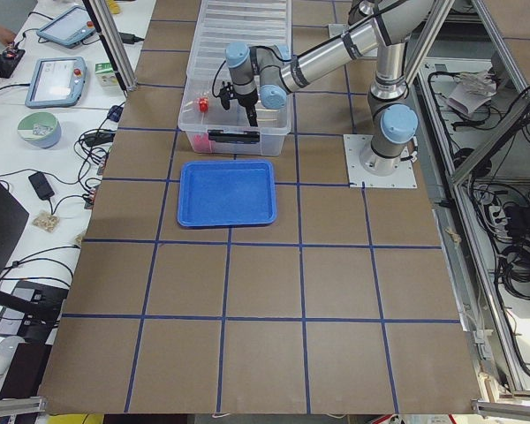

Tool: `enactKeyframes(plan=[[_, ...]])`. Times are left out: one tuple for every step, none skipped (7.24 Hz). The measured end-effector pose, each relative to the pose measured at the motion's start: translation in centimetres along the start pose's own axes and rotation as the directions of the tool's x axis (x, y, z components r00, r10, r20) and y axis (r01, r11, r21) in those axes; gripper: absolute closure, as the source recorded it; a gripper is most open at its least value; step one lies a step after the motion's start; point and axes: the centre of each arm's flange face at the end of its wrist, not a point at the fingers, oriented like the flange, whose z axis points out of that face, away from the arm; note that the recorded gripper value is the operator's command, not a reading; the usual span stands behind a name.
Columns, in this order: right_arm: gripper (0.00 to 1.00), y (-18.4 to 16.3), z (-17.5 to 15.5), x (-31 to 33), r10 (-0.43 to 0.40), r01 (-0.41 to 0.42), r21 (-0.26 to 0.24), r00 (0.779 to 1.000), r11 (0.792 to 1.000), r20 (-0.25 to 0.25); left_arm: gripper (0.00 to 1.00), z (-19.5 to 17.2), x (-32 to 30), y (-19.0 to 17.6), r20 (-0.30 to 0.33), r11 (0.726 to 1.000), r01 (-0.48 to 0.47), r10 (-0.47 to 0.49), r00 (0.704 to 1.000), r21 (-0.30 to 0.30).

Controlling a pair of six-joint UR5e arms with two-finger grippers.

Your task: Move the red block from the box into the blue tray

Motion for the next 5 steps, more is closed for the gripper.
enactKeyframes(plan=[[0.0, 0.0, 0.0, 0.0, 0.001, -0.001, 0.0, 1.0, 1.0, 0.001, 0.0, 0.6, 0.0, -0.3, 0.002, 0.999, -0.042, 0.042, 0.999, -0.002], [0.0, 0.0, 0.0, 0.0, 0.001, -0.001, 0.0, 1.0, 1.0, 0.001, 0.0, 1.1, 0.0, -0.6, 0.004, 0.996, -0.088, 0.088, 0.996, 0.0], [0.0, 0.0, 0.0, 0.0, 0.002, -0.002, -0.001, 1.0, 1.0, 0.0, 0.0, 1.7, -0.1, -0.7, 0.005, 0.991, -0.137, 0.137, 0.99, 0.002], [0.0, 0.0, 0.0, 0.0, 0.003, -0.003, 0.0, 1.0, 1.0, 0.001, 0.0, 2.3, -0.1, -0.7, 0.007, 0.985, -0.17, 0.17, 0.985, 0.006], [0.0, 0.0, 0.0, -0.1, 0.003, -0.003, 0.0, 1.0, 1.0, 0.001, 0.0, 3.0, -0.2, -0.6, 0.008, 0.983, -0.182, 0.182, 0.983, 0.016]])
